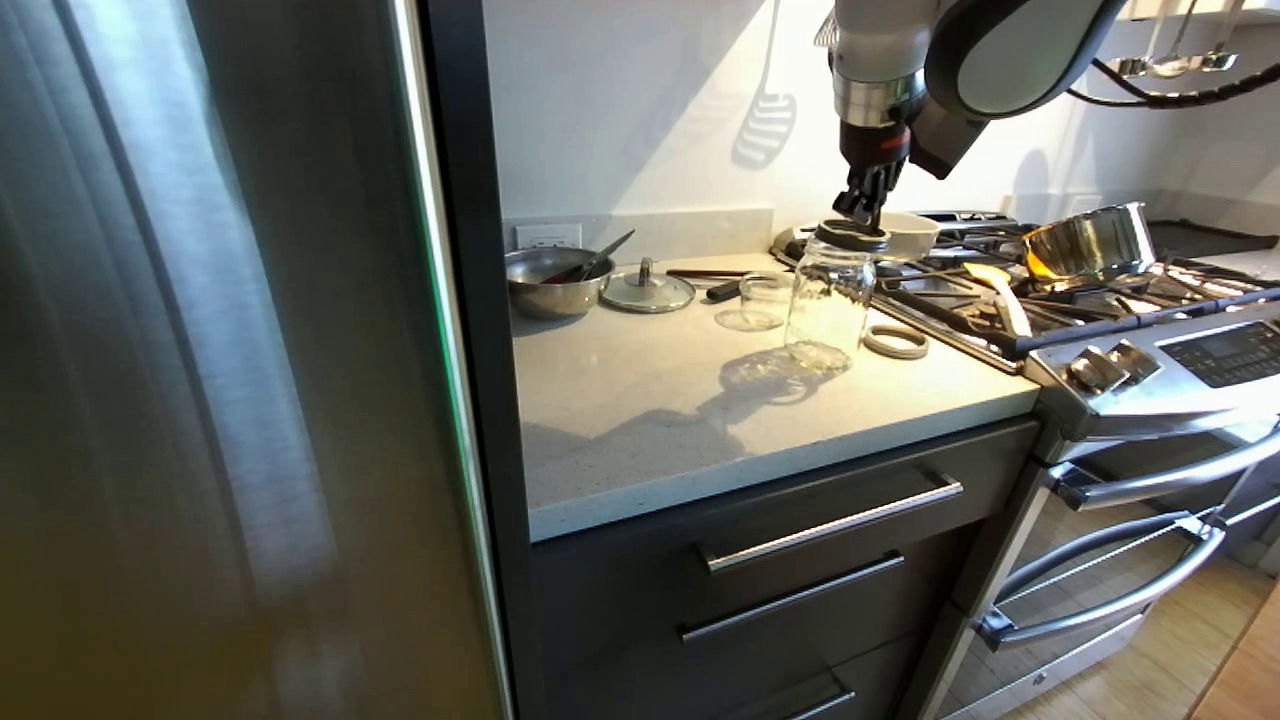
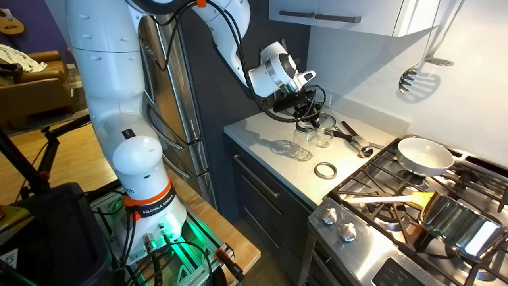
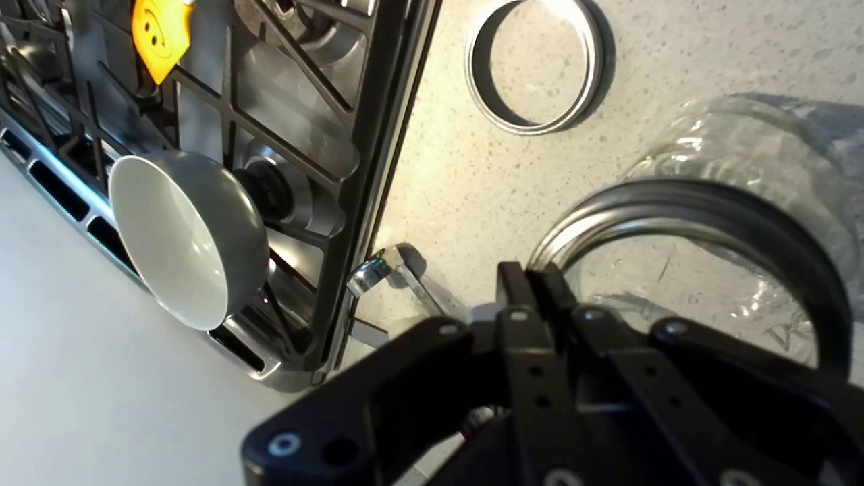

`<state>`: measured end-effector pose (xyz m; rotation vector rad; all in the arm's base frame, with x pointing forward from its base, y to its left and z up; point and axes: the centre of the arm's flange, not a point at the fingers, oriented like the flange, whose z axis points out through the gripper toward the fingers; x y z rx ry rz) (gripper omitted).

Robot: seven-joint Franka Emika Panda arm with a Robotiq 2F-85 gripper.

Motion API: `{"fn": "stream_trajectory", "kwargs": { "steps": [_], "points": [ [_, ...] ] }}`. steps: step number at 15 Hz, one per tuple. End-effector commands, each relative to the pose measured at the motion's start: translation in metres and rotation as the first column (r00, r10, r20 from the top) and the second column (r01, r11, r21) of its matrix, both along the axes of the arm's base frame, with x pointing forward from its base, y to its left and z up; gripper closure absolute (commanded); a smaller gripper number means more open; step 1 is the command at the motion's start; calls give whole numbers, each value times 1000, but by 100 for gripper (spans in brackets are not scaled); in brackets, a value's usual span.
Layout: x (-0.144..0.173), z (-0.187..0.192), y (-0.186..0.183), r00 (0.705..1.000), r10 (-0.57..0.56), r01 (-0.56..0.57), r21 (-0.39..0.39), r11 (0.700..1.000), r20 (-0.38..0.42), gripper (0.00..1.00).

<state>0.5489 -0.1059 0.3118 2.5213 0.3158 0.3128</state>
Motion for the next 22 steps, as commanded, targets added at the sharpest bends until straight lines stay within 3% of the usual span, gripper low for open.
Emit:
{"fn": "stream_trajectory", "kwargs": {
  "steps": [1, 22],
  "points": [
    [2, -8, 2, 1000, -3, 2, -12, 1000, -13, 98],
    [2, -10, 9, 999, -3, 1, -35, 999, -52, 98]
  ]
}}
